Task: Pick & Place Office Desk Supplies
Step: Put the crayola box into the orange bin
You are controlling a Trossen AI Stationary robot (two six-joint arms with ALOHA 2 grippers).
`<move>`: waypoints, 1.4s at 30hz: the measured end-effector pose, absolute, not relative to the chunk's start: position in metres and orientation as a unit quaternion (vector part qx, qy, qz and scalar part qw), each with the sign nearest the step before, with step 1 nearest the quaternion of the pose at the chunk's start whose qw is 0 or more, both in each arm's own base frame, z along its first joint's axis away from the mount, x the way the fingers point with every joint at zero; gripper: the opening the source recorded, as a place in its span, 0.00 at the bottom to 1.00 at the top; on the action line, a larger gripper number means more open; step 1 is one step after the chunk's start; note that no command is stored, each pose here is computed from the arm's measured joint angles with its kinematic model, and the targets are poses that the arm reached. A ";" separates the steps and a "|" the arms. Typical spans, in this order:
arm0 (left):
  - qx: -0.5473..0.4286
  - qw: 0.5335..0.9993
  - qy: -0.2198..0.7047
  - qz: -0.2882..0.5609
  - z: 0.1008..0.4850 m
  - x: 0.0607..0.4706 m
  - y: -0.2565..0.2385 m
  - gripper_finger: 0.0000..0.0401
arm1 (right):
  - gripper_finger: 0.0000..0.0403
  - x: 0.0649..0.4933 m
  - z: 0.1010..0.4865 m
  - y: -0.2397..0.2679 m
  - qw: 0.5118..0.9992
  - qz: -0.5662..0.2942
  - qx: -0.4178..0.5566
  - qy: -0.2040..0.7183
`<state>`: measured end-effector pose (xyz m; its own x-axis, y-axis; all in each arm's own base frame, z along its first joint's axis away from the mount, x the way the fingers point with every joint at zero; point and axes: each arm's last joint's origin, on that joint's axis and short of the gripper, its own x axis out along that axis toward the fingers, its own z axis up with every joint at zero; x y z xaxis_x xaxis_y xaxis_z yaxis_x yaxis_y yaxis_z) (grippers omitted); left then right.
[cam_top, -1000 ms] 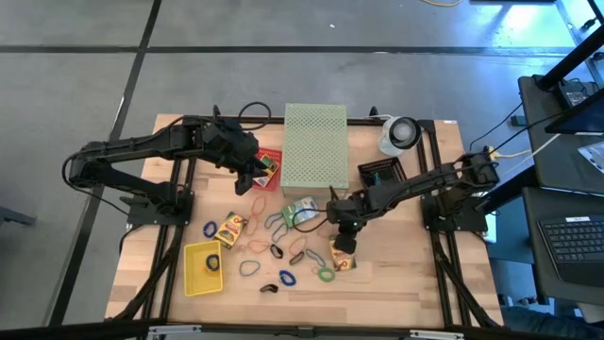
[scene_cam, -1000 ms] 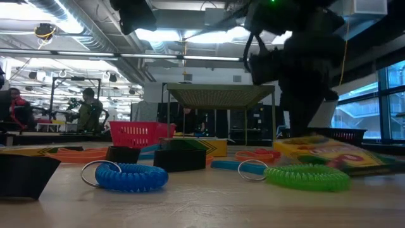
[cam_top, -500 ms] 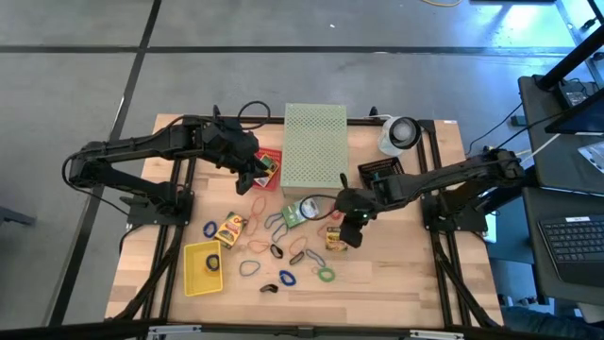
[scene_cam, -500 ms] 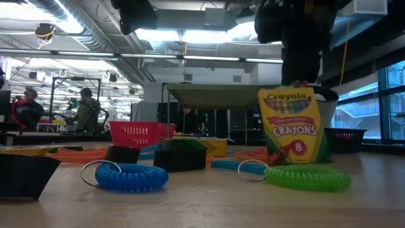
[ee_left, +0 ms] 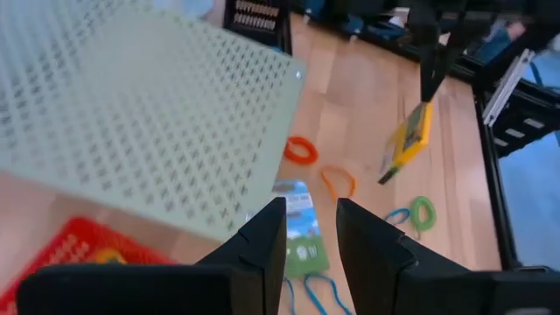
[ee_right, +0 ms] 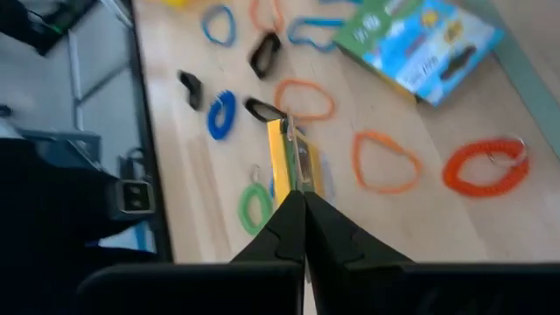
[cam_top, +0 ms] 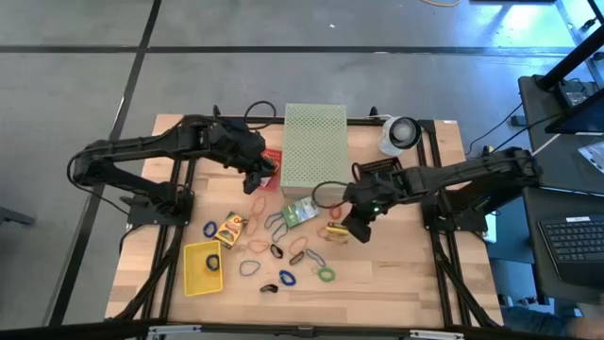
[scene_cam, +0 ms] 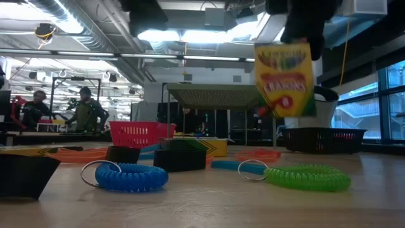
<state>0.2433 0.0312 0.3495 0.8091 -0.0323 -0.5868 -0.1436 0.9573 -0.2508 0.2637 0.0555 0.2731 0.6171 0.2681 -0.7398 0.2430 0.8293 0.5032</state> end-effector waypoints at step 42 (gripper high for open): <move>-0.154 0.960 0.174 -0.155 0.341 0.315 0.007 0.51 | 0.00 0.264 0.346 0.038 0.936 0.016 0.330 0.123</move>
<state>0.3153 0.0068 0.3414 0.8916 -0.3513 -0.2859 0.2446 0.9047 -0.3488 0.2640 0.0377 0.3459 0.9690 0.1109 -0.2206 0.0523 0.7811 0.6222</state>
